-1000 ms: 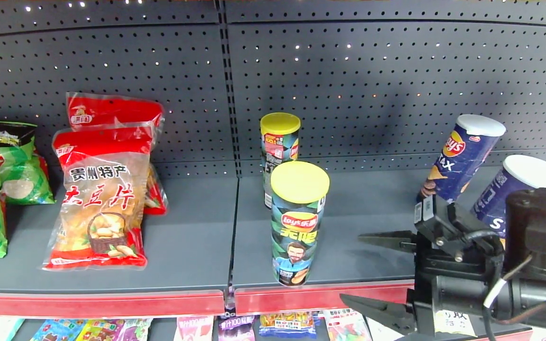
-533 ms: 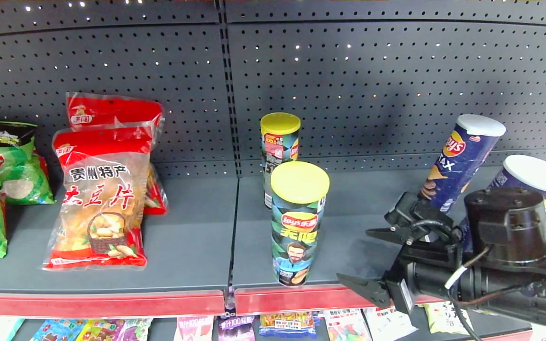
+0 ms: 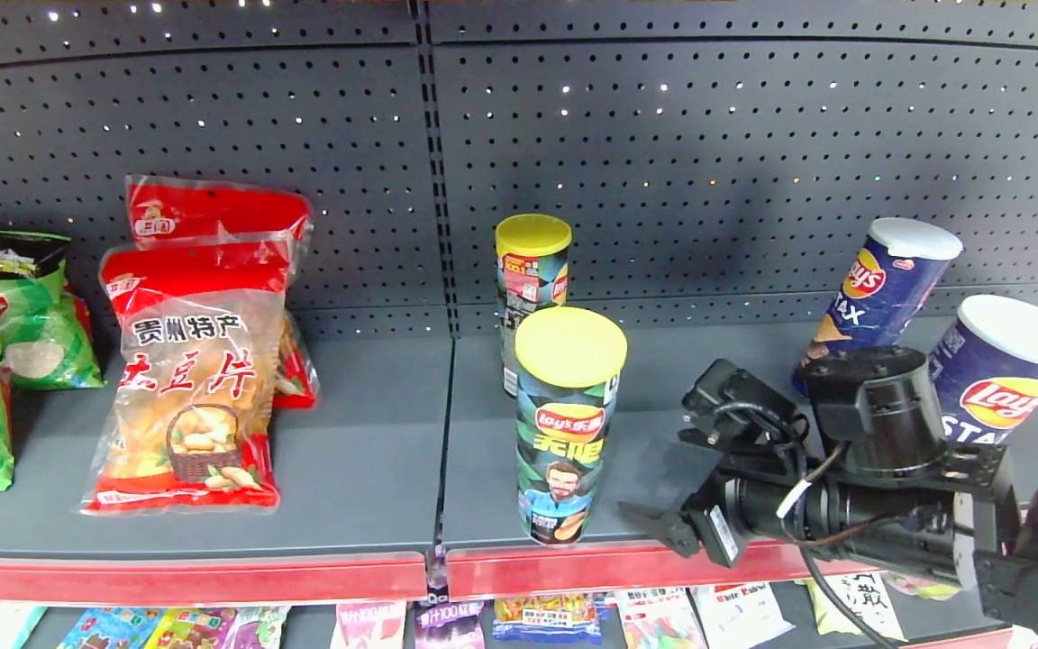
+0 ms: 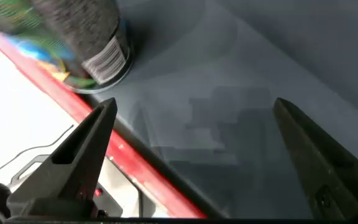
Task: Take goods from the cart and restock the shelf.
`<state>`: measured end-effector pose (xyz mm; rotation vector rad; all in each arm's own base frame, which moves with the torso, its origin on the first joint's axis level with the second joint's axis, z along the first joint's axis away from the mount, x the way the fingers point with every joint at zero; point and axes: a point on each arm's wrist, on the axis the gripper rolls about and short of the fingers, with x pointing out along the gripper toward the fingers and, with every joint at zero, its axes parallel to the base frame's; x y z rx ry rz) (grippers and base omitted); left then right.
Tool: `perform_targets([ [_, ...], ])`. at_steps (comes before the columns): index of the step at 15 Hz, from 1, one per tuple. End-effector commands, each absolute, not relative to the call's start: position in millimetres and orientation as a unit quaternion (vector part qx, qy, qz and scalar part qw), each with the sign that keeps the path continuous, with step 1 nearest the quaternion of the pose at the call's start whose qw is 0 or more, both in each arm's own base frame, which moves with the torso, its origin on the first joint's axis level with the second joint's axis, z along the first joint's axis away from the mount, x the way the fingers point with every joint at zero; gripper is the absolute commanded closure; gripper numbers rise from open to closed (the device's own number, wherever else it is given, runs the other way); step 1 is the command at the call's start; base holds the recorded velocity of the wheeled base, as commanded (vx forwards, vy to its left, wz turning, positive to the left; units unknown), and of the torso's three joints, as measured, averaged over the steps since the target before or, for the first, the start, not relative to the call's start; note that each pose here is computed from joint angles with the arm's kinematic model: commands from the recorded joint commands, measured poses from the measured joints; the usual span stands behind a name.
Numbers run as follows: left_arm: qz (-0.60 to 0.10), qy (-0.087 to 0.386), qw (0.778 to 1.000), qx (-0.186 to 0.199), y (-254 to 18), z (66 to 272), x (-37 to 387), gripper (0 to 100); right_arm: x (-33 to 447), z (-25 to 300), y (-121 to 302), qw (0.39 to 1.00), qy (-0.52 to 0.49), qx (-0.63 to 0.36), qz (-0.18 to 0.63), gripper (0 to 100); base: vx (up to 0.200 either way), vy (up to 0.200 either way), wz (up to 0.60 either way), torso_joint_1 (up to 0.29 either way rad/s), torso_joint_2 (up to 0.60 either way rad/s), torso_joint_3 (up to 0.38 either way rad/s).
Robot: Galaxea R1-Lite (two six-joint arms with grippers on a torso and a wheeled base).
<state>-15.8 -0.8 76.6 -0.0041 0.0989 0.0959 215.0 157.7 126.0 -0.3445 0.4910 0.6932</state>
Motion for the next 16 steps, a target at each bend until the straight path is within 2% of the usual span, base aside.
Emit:
perform_targets([
  [1,0.048,0.05,0.998,-0.002,-1,77,-16,0,223,115,164,0.892,0.252,-0.17,0.335,0,0.0,0.0,0.0,0.0,0.0,0.0],
  [16,0.048,0.05,0.998,-0.002,-1,77,-16,0,236,115,191,0.891,0.242,-0.169,0.346,0,0.0,0.0,0.0,0.0,0.0,0.0],
])
